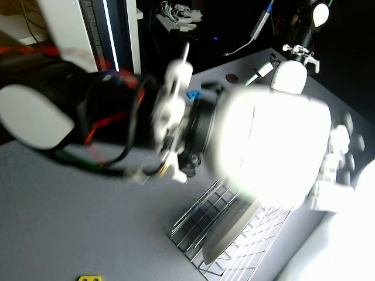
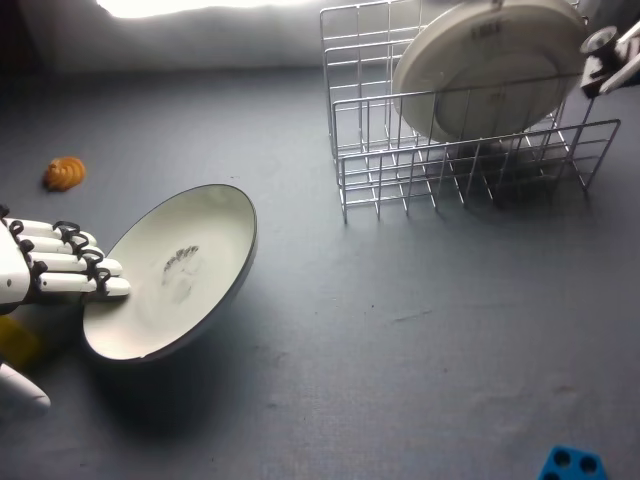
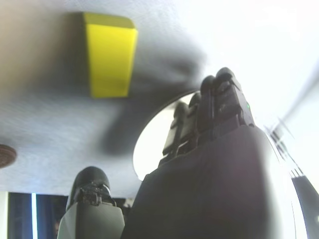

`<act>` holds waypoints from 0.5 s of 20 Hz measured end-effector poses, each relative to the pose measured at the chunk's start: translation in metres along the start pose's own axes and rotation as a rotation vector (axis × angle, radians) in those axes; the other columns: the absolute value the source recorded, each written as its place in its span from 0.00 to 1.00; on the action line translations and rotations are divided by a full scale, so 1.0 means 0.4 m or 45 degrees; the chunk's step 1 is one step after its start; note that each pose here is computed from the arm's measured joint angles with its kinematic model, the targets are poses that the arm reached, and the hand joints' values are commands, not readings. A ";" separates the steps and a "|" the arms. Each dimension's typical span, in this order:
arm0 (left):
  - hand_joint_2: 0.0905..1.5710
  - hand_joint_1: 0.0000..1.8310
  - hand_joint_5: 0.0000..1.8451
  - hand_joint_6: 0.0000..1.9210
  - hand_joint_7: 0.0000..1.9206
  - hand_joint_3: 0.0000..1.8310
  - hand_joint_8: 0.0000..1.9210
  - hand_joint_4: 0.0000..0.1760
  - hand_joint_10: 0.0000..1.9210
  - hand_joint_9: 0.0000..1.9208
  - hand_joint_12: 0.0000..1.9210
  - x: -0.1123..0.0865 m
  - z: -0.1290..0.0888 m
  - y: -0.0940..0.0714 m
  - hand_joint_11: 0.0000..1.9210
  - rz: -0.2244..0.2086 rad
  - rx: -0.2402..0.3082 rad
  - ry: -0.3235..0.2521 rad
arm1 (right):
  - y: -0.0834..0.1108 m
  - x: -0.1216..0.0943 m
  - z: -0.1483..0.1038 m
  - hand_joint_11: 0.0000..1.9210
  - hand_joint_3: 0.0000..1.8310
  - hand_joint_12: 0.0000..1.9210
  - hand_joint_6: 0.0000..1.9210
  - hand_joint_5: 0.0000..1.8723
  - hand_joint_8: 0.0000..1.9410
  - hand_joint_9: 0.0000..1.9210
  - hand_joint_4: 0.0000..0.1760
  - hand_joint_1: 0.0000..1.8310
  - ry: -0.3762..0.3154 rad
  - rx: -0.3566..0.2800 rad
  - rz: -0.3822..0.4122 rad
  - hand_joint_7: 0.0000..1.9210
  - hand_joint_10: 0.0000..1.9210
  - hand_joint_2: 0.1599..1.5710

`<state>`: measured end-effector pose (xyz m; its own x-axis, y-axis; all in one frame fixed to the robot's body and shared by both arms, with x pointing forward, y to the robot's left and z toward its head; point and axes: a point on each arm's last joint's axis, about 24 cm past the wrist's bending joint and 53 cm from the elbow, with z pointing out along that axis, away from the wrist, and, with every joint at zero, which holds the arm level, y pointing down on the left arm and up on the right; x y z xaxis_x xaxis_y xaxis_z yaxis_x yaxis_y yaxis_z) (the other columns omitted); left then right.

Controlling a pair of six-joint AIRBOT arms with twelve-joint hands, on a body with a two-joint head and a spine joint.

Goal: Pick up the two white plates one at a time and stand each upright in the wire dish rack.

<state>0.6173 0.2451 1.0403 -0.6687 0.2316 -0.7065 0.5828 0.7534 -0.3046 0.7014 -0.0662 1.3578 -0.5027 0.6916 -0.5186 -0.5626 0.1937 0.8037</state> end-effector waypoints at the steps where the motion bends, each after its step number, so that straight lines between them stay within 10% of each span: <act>1: 0.62 0.00 0.00 0.00 0.00 0.00 0.00 0.00 0.00 0.00 0.00 0.001 0.002 0.000 0.00 -0.005 0.003 0.000 | 0.009 0.024 0.002 0.12 0.00 0.65 0.00 0.37 0.00 0.38 0.00 0.61 0.023 -0.010 -0.050 0.38 0.00 0.62; 4: 0.62 0.00 0.00 0.00 0.00 0.00 0.00 0.00 0.00 0.00 0.00 0.000 0.002 -0.001 0.00 -0.006 0.003 -0.001 | 0.029 0.131 0.004 0.13 0.00 0.65 0.00 0.38 0.00 0.38 0.00 0.61 0.125 -0.032 -0.270 0.39 0.01 0.62; 10: 0.62 0.00 0.00 0.00 0.00 0.00 0.00 0.00 0.00 0.00 0.00 0.003 0.003 -0.001 0.00 -0.012 0.003 0.001 | 0.008 0.334 0.029 0.10 0.00 0.65 0.00 0.35 0.00 0.37 0.00 0.62 0.320 -0.023 -0.355 0.37 0.00 0.61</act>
<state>0.6168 0.2443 1.0387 -0.6744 0.2252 -0.7032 0.5779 0.7538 -0.3128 0.6403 0.0350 1.2945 -0.4729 0.4213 -0.7738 -0.7106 0.3368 0.6177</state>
